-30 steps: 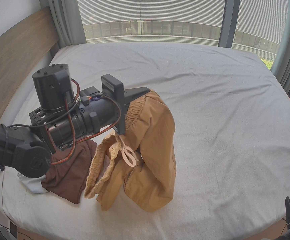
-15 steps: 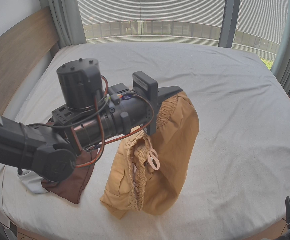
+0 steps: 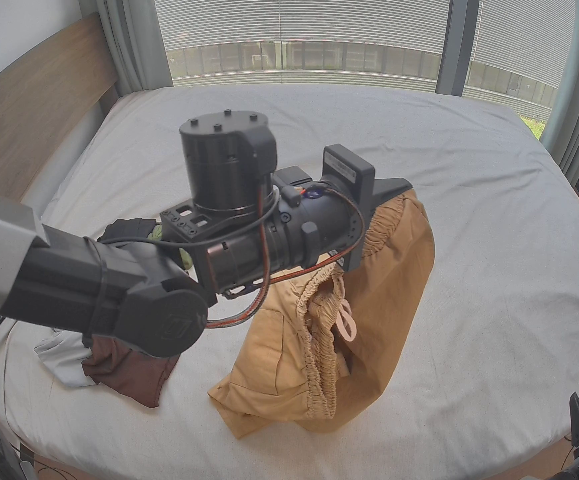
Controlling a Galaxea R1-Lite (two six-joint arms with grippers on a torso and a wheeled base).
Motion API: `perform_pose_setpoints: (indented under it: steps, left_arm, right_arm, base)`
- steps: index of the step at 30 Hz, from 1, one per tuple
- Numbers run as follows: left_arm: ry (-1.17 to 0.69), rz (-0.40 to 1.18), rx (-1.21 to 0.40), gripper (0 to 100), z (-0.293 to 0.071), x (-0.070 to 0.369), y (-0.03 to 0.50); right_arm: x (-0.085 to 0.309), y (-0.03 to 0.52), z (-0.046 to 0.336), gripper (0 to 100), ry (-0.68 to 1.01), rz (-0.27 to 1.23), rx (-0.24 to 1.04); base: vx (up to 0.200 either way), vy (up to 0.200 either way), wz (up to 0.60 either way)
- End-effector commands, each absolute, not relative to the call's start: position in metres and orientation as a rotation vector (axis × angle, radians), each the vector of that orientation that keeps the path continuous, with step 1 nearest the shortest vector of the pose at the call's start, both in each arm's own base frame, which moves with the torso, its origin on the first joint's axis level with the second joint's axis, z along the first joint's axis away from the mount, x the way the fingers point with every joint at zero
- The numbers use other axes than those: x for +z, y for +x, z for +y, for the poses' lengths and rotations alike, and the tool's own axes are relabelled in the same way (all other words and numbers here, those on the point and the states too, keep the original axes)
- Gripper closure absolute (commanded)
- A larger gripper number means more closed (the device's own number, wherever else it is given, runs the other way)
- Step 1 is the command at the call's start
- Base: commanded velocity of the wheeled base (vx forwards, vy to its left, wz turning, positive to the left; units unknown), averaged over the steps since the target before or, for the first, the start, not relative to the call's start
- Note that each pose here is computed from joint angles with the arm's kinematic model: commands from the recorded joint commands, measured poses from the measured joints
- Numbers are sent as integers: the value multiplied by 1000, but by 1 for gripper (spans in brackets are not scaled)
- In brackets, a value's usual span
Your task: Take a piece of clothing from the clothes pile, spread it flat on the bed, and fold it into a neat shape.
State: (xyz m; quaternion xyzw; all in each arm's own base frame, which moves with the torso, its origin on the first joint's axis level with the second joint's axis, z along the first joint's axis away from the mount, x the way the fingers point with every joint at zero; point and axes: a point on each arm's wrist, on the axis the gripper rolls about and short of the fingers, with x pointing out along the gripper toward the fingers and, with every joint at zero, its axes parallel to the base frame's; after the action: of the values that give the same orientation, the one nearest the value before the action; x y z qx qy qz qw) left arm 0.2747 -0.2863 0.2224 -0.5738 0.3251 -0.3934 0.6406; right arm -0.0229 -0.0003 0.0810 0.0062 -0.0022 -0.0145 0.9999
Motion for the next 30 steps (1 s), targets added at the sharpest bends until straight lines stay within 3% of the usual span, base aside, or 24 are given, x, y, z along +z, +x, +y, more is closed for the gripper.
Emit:
perform_pose_setpoints:
  steps: [1,11,22,28,30]
  left_arm:
    - [-1301,772,-928,100,-306,224,273]
    - [-1288,816,-996,100,-344,231,264]
    - [-1408,828,-1056,100,-361,256,252]
    - [-1404,723,-977,100,-352,248,271]
    - [-1377,602,-927,100,-334,248,291]
  right_arm:
    - [76,-23,0,0,12,-3,-29]
    - [76,-23,0,0,12,-3,-29]
    - [76,-23,0,0,12,-3,-29]
    - [76,-23,0,0,12,-3,-29]
    - [76,-23,0,0,14,-3,-29]
  base:
    - [0,0,0]
    - [0,0,0]
    - [0,0,0]
    - [0,0,0]
    - [0,0,0]
